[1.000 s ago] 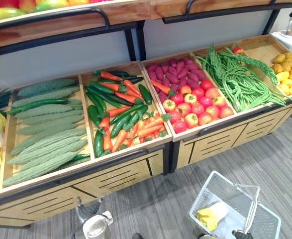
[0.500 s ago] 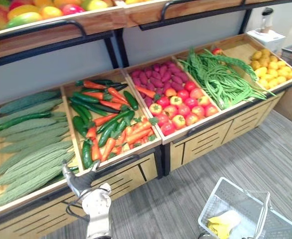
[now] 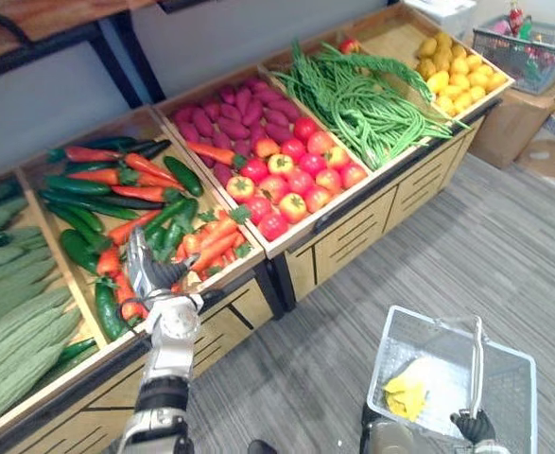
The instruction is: Pick vegetable in the basket
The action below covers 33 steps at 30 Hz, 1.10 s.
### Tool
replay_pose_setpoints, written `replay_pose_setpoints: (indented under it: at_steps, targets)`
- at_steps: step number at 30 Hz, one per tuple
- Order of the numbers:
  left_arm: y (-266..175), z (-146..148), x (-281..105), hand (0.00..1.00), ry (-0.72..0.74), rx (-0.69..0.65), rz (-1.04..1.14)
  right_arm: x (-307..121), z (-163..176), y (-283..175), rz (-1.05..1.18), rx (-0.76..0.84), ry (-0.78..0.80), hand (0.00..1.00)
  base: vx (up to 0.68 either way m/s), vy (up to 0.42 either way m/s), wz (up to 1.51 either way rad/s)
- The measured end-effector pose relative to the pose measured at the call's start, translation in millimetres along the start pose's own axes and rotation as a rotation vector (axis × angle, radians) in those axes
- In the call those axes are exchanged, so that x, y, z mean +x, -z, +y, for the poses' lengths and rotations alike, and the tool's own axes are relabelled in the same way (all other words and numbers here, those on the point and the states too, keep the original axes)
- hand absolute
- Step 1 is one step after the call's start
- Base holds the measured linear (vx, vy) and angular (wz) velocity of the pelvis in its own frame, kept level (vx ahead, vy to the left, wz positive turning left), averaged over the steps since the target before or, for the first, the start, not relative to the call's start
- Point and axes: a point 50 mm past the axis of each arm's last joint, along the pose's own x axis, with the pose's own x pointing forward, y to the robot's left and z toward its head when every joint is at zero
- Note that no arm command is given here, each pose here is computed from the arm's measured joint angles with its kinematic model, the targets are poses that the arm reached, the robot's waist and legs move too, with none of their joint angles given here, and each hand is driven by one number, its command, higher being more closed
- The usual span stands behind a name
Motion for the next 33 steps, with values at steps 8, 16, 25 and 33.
replay_pose_setpoints:
  at_steps: [8,16,25,33]
  targets:
    - [-30.1,-2.0,39.9,0.00,0.106,0.149,-0.092,9.4,5.2,-30.5,-0.101,-0.002,-0.018,1.00,0.01,0.005,0.00]
    - [-55.5,-12.9,52.2,0.00,0.176,0.225,-0.156,10.9,9.9,-51.4,-0.185,-0.016,-0.036,1.00,-0.01,-0.004,0.02]
    - [-83.2,-8.9,65.7,0.00,0.162,0.284,-0.250,8.7,9.7,-57.0,-0.220,-0.014,-0.034,1.00,0.02,-0.012,0.03]
    - [-86.8,-8.5,67.4,0.00,0.158,0.309,-0.261,7.0,14.0,-61.4,-0.244,-0.017,-0.047,1.00,-0.01,-0.009,0.00]
